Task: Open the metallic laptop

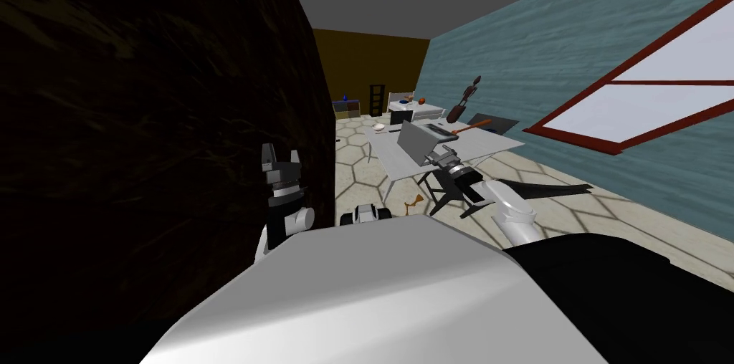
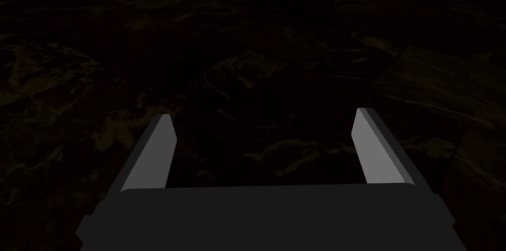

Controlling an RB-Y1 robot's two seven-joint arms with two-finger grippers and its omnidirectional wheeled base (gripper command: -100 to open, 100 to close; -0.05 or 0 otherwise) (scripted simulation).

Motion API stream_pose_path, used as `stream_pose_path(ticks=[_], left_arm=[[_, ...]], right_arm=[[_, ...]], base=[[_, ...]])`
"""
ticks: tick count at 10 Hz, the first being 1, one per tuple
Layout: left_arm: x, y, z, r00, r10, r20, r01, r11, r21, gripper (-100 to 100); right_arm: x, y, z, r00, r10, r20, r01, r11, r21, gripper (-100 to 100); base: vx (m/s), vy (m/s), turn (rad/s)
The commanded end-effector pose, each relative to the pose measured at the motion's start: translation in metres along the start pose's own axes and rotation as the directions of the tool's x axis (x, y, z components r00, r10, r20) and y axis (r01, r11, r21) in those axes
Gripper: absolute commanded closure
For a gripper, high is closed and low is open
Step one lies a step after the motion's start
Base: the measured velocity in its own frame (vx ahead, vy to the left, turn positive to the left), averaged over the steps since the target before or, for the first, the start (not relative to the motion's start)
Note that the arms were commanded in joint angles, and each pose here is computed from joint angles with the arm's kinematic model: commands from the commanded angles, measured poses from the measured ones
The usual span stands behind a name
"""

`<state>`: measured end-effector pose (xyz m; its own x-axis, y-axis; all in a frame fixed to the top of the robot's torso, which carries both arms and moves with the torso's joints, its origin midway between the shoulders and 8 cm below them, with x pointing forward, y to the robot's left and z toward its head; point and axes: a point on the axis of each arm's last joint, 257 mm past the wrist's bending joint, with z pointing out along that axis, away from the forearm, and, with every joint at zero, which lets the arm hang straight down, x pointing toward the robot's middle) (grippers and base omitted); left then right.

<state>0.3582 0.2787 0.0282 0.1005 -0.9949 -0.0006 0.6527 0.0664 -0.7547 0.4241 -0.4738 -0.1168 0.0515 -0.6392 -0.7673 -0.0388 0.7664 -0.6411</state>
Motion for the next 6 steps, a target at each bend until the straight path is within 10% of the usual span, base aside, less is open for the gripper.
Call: stream_pose_path(ticks=[1,6], left_arm=[[0.0,0.0,0.0,1.0,0.0,0.0,0.0,1.0,0.0,0],[0.0,0.0,0.0,1.0,0.0,0.0,0.0,1.0,0.0,0]], right_arm=[[0.019,-0.027,0.0,0.985,-0.159,-0.06,0.16,0.987,0.008,-100],[0.035,-0.07,0.001,0.92,-0.367,-0.136,0.371,0.928,0.007,-100]], base=[[0.045,0.027,0.072],[0.034,0.025,0.054]])
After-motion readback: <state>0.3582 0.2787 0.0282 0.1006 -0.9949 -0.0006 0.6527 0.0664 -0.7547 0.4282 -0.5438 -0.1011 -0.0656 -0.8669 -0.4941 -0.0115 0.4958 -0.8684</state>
